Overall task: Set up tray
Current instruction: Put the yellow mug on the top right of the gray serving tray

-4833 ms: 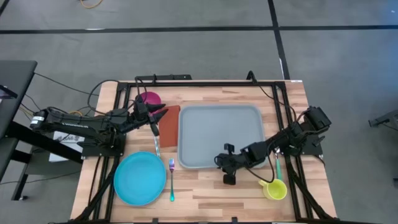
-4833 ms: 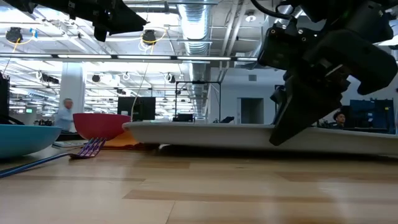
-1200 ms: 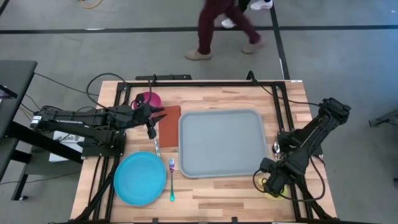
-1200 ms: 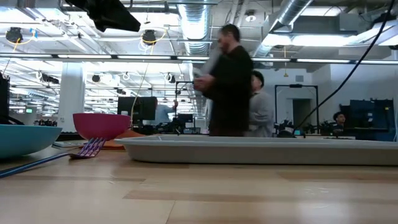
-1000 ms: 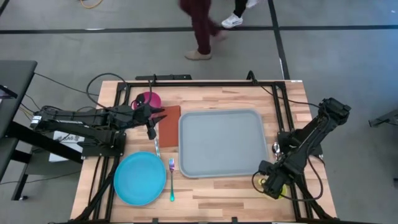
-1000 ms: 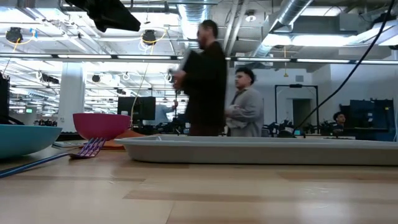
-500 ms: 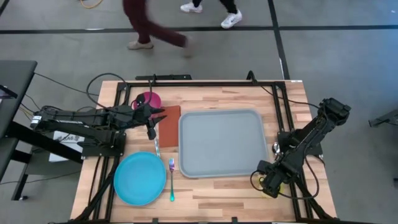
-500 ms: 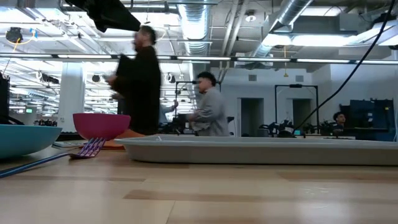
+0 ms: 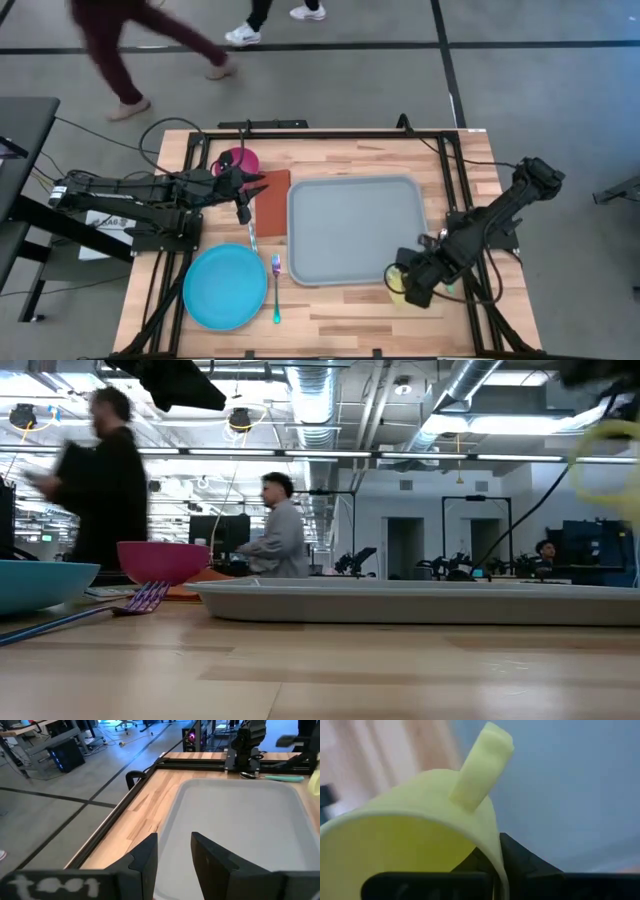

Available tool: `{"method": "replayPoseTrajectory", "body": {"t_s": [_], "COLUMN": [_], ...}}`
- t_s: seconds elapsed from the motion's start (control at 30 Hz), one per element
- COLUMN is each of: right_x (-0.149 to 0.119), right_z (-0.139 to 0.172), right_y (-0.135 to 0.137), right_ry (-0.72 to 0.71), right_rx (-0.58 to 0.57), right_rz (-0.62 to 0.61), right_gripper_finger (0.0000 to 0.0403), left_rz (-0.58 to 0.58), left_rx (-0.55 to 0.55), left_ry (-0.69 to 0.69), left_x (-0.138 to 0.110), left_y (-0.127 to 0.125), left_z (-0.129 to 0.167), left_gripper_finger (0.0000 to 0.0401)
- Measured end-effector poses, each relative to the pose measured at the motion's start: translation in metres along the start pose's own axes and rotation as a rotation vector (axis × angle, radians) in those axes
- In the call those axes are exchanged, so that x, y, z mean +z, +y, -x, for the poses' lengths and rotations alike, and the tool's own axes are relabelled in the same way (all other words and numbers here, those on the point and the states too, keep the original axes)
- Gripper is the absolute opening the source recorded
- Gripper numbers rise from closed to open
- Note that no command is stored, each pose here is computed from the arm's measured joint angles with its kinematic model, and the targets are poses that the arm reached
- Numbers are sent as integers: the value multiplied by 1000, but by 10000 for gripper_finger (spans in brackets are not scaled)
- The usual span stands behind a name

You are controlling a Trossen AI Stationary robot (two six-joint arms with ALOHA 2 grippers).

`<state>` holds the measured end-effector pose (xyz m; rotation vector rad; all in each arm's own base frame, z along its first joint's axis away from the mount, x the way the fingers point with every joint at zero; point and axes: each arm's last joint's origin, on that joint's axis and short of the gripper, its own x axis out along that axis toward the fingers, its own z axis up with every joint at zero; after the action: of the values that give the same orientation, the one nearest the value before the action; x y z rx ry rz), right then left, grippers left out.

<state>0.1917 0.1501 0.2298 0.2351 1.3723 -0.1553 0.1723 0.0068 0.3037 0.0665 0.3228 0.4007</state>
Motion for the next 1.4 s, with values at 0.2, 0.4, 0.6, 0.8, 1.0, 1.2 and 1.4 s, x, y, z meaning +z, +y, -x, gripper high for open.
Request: {"method": "replayPoseTrajectory", "body": {"t_s": [0.2,0.4,0.6,0.8,1.0,1.2,1.4], "right_x": [31,50,67,85,92,91,77], "right_z": [16,17,18,18,19,17,-2], "right_y": [-37,-83,-132,-181,-218,-242,-254], "right_ry": [-87,78,176,167,128,101,152], "right_rx": [-275,-366,-411,-389,-276,-263,-215], "right_rz": [-21,-10,50,93,122,67,69], "right_gripper_finger": [10,9,7,4,6,5,5], "left_rz": [5,0,-4,-6,-6,-15,-17], "left_rx": [1,-11,-9,-9,-9,-9,-8], "left_ry": [-12,-11,-11,-6,-5,17,32], "left_x": [1,1,1,1,1,-2,-4], "left_y": [0,0,0,0,0,0,0], "left_z": [0,0,0,0,0,0,0], "left_gripper_finger": [108,108,108,108,108,108,108]}}
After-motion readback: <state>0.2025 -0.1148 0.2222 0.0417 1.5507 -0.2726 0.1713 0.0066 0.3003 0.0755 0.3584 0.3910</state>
